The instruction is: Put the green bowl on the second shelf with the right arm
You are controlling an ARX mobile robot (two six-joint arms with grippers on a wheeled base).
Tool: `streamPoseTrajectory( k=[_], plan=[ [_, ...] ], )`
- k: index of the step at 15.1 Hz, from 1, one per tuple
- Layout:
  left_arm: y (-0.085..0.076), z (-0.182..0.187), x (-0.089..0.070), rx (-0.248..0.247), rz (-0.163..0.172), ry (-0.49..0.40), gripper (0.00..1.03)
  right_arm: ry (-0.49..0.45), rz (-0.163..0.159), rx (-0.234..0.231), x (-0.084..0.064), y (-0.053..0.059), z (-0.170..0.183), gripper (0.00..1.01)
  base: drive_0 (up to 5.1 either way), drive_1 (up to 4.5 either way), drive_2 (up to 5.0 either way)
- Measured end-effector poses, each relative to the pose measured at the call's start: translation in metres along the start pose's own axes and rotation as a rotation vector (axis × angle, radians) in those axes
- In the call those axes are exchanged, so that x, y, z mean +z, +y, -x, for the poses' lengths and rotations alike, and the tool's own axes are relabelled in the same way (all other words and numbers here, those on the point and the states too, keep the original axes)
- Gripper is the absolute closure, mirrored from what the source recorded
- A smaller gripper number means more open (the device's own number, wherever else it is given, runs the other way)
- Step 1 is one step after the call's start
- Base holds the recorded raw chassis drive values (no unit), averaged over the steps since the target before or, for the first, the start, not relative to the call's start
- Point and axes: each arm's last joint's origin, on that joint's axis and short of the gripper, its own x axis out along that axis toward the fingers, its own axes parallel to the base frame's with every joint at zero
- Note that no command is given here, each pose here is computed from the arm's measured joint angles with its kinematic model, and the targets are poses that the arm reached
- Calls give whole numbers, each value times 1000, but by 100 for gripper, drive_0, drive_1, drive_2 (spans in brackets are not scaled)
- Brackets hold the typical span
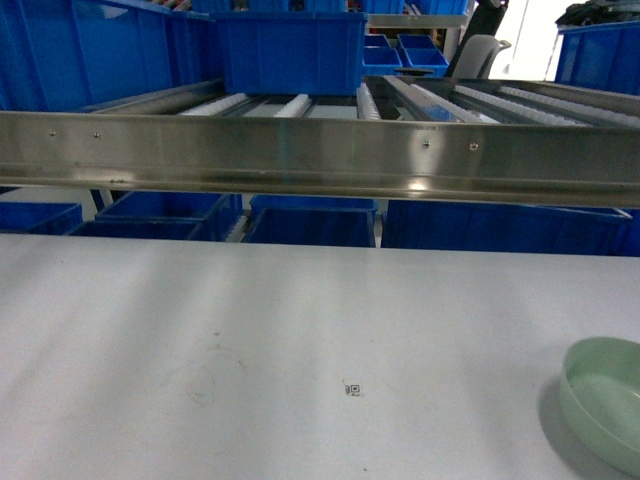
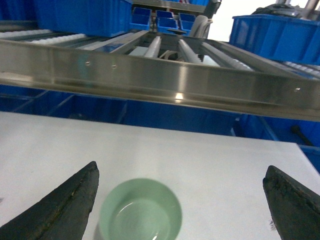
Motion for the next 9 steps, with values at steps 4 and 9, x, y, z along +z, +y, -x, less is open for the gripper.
streamPoseTrajectory(
  k=[4, 9],
  plan=[
    [0, 0, 0, 0, 0, -1, 5, 107, 96, 28, 33, -12, -66, 3, 0, 0, 0],
    [0, 0, 0, 0, 0, -1, 5, 453, 197, 200, 32, -31, -152, 3, 0, 0, 0]
  ],
)
